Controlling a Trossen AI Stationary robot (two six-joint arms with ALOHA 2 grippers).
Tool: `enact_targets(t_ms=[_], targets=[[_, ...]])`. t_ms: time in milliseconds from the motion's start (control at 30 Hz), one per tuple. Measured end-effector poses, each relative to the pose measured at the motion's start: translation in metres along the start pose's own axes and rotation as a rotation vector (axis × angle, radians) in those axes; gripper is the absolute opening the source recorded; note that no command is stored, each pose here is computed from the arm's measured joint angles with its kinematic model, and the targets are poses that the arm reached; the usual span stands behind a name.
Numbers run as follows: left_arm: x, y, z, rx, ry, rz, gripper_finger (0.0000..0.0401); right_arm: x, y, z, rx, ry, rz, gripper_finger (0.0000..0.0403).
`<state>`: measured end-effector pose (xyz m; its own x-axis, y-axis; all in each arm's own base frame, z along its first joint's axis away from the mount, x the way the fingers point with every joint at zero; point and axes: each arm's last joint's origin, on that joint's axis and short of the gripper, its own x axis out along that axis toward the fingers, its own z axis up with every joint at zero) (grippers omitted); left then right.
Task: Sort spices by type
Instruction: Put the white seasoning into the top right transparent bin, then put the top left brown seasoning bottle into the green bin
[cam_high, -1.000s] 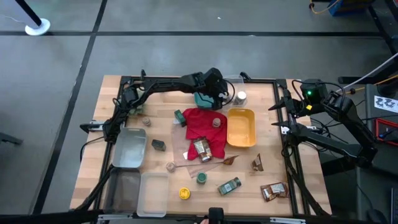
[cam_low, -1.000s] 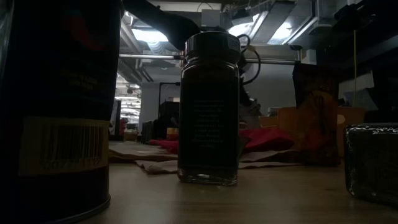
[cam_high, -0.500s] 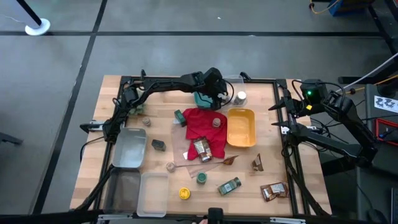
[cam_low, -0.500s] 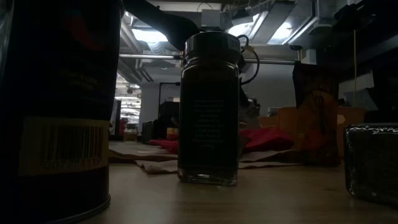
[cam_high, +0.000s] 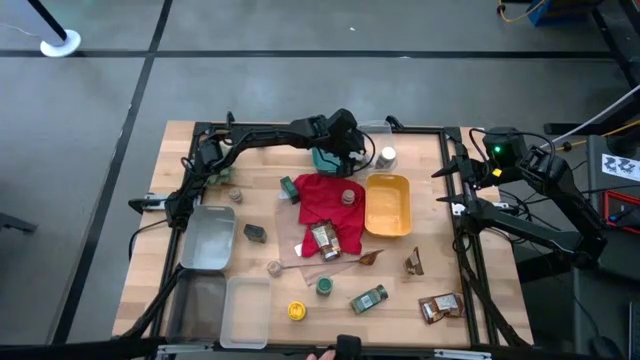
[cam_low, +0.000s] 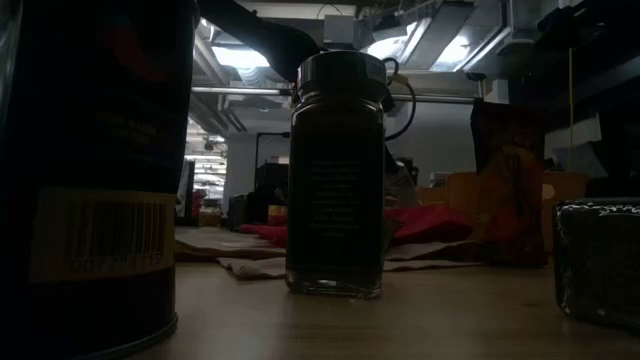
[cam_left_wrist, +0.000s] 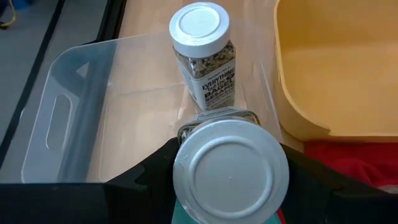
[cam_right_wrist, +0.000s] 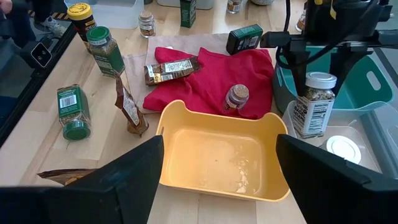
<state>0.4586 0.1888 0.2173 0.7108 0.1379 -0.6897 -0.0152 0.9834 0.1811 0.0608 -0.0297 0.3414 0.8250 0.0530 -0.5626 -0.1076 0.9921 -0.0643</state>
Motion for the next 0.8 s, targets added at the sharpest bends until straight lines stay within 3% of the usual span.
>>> enact_targets(t_ms=[333, 800], targets=[[0.001, -0.009, 0.005, 0.045, -0.011, -0.009, 0.0207, 0.000, 0.000, 0.000, 0.000, 0.000, 0.000, 0.0310], [0.010, -0.013, 0.009, 0.043, -0.071, 0.004, 0.0242, 0.000, 0.000, 0.000, 0.000, 0.000, 0.000, 0.0310]])
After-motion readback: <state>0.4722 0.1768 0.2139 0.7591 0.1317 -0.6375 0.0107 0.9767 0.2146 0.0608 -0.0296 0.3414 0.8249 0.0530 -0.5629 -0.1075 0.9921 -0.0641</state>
